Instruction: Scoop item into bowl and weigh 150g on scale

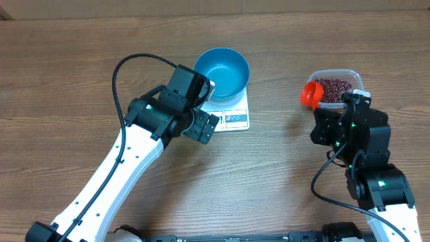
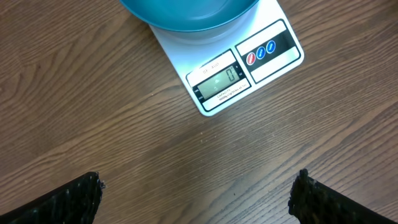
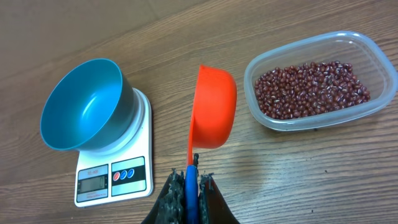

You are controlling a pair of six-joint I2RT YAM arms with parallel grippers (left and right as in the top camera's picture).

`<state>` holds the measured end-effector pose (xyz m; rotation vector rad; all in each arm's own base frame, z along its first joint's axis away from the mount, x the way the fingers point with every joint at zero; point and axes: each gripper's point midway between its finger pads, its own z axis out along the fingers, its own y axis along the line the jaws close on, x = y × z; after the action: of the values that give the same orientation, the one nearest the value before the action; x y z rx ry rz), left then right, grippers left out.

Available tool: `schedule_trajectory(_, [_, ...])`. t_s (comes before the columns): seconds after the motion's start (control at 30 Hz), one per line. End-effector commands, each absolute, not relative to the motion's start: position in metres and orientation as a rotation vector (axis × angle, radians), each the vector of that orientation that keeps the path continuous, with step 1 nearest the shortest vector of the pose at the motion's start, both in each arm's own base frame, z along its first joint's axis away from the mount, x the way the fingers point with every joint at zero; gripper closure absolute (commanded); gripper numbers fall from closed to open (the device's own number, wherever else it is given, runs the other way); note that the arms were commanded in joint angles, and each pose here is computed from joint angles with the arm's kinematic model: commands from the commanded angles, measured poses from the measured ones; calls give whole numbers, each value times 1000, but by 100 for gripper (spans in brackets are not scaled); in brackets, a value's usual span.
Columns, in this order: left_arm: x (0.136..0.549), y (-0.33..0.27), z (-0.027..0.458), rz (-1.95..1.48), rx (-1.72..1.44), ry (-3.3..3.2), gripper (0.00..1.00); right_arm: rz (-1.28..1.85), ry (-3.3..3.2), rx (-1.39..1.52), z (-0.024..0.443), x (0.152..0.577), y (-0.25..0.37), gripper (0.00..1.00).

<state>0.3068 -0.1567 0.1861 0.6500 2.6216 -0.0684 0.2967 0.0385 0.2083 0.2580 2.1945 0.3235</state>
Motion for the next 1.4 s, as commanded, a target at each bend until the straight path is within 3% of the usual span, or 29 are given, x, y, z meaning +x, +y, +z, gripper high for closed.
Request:
schedule_trajectory(0.0, [304,-158,188,-80,682,2607,0,313,2166,261,220,300,36,96])
schedule_trajectory(1.17, [304,-158,188,-80,682,2607,0,346,2164,240,221,302,42,96])
schedule_trajectory(1.37, [304,-158,188,-80,682,2607,0,316,2127,177,241,311,42,96])
